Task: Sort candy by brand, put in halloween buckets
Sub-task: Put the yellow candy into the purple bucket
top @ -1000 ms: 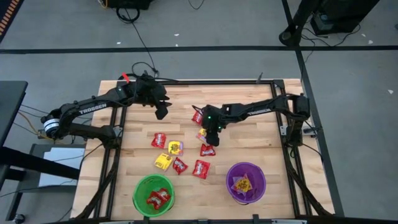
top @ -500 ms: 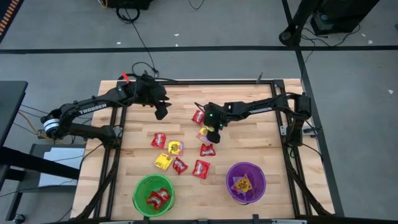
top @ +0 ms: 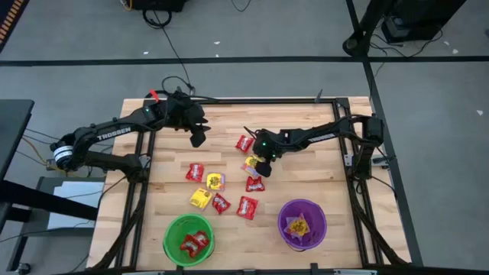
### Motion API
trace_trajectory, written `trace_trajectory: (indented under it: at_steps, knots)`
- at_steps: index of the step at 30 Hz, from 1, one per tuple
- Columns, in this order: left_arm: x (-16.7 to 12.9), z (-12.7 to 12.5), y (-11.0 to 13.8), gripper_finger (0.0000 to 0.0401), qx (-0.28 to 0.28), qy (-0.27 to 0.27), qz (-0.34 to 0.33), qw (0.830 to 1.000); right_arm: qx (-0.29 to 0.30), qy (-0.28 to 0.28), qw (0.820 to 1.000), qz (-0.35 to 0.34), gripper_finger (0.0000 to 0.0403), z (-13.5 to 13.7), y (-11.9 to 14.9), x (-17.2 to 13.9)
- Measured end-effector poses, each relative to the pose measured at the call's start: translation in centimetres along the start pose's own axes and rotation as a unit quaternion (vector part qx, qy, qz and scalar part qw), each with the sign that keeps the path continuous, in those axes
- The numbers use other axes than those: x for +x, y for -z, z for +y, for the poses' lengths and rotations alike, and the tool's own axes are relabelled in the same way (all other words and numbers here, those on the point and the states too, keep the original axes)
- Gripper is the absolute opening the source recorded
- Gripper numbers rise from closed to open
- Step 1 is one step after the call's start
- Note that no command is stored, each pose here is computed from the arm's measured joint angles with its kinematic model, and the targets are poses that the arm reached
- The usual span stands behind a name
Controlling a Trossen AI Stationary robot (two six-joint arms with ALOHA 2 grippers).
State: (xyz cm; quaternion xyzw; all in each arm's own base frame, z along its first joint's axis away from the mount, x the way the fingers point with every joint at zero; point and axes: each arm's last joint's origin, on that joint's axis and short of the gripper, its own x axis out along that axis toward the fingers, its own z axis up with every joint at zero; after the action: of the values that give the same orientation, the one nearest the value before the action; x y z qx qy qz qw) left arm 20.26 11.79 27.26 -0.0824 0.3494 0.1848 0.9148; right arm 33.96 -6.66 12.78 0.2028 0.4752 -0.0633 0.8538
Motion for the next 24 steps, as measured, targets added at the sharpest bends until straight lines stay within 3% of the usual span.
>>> trace_trajectory:
  at_steps: [15, 20, 24]
  knots:
    - [0.00, -0.02, 0.03, 0.0156, 0.000, 0.002, 0.001, 1.000, -0.006, 0.014, 1.000, -0.003, 0.0271, 0.72, 0.33, 0.24]
    - [0.00, -0.02, 0.03, 0.0156, 0.000, 0.002, 0.001, 1.000, -0.001, 0.017, 1.000, -0.003, 0.0227, 0.69, 0.37, 0.26]
    - [0.00, -0.02, 0.03, 0.0156, 0.000, 0.002, 0.002, 1.000, -0.003, 0.017, 1.000, -0.001, 0.0168, 0.67, 0.42, 0.30]
